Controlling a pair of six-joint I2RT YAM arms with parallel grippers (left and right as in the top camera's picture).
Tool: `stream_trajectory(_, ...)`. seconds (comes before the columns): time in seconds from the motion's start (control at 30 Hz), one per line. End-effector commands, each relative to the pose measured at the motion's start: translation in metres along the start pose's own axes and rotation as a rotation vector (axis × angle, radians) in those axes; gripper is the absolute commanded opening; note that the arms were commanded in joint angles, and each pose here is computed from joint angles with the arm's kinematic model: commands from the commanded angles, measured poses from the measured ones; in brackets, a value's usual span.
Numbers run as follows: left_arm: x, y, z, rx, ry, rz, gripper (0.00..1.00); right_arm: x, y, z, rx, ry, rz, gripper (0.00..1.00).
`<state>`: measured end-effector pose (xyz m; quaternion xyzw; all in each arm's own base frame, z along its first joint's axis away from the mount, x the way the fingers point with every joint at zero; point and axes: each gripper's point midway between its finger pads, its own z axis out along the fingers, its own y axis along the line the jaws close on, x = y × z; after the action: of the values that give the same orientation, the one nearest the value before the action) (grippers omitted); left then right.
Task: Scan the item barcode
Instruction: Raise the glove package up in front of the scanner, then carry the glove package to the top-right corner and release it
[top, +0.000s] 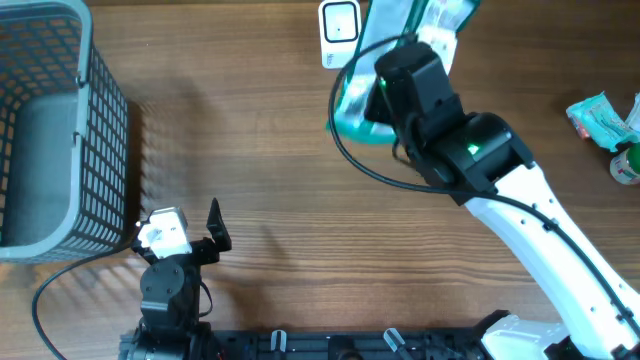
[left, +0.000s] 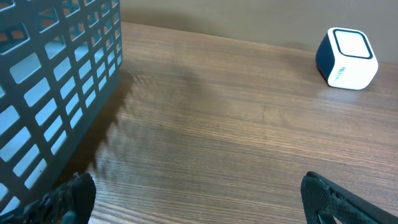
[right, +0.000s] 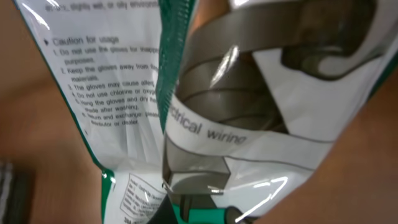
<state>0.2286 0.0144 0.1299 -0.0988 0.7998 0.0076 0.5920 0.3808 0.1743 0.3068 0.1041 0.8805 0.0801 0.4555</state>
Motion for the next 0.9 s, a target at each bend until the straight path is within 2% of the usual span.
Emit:
stream_trajectory(0.0,0.000,-0.002,0.000,0.009,-0.004,-0.017,1.00,-0.023,-0.001,0.038,0.155,-0.150,-0.268,0.04)
stream_trajectory(0.07,0.000,-0.002,0.000,0.009,-0.004,-0.017,1.00,-0.027,0.018,0.071,0.160,-0.202,-0.422,0.04)
stream_trajectory(0.13,0.000,-0.002,0.000,0.009,-0.004,-0.017,1.00,-0.037,0.023,0.090,0.218,-0.278,-0.478,0.05)
stream_trajectory(0.27,0.000,-0.002,0.000,0.009,-0.004,-0.017,1.00,-0.071,0.027,0.122,0.432,-0.568,-0.420,0.05)
stream_trajectory(0.4,0.000,-0.002,0.000,0.009,-0.004,-0.017,1.00,-0.058,0.031,0.162,0.461,-0.722,-0.394,0.05)
stream_trajectory(0.57,0.000,-0.002,0.000,0.009,-0.004,-0.017,1.00,-0.019,0.041,0.207,0.453,-0.788,-0.618,0.05)
stream_trajectory(0.73,0.000,-0.002,0.000,0.009,-0.004,-0.017,1.00,-0.009,0.034,0.217,0.454,-0.841,-0.603,0.05)
stream_trajectory(0.87,0.000,-0.002,0.000,0.009,-0.004,-0.017,1.00,-0.001,0.048,0.235,0.366,-0.807,-0.742,0.05)
